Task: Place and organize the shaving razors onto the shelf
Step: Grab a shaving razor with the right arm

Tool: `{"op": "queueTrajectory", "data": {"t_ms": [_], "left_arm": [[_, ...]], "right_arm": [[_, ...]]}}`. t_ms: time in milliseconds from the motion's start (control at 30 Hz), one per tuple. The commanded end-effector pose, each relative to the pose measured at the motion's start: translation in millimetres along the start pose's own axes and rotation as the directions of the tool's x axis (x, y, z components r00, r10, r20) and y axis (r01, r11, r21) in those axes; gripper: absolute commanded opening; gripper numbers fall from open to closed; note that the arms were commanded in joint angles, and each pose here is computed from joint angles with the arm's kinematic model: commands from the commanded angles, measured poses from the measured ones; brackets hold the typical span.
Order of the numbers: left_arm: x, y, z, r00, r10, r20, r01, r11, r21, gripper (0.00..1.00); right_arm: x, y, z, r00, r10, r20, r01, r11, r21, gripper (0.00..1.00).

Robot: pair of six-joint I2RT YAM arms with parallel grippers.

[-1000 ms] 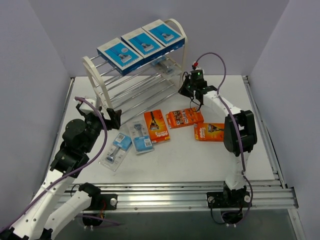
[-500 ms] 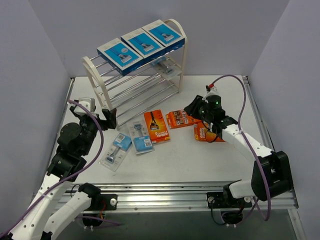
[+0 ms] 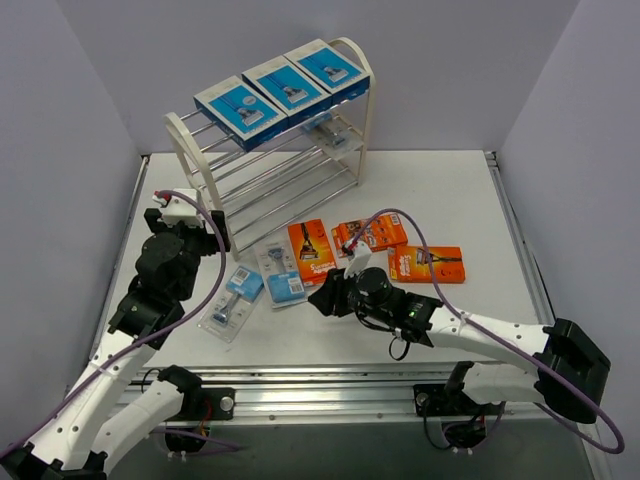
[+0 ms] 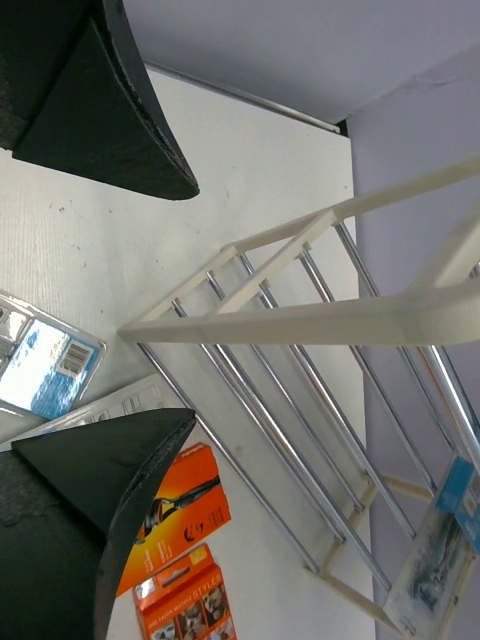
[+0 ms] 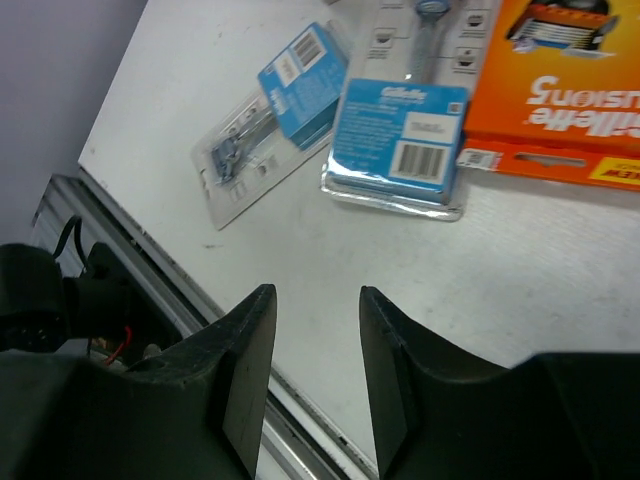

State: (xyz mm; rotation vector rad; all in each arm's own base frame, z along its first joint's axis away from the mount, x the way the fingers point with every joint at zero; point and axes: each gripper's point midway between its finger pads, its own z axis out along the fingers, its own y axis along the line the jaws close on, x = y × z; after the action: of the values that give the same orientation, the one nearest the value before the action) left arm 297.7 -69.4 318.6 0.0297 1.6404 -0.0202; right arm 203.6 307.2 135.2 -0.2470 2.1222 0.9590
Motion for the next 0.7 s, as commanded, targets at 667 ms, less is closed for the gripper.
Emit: {"op": "queueTrajectory", "data": {"t_ms": [667], "left_arm": [[-22.3, 3.3, -16.6, 0.998, -0.066, 0.014, 0.067, 0.998, -0.024, 0.94]], "right_arm": [[-0.7, 18.6, 135.2, 0.979, -0.199, -0.033, 0.201, 0.954, 0.222, 0.38]]}}
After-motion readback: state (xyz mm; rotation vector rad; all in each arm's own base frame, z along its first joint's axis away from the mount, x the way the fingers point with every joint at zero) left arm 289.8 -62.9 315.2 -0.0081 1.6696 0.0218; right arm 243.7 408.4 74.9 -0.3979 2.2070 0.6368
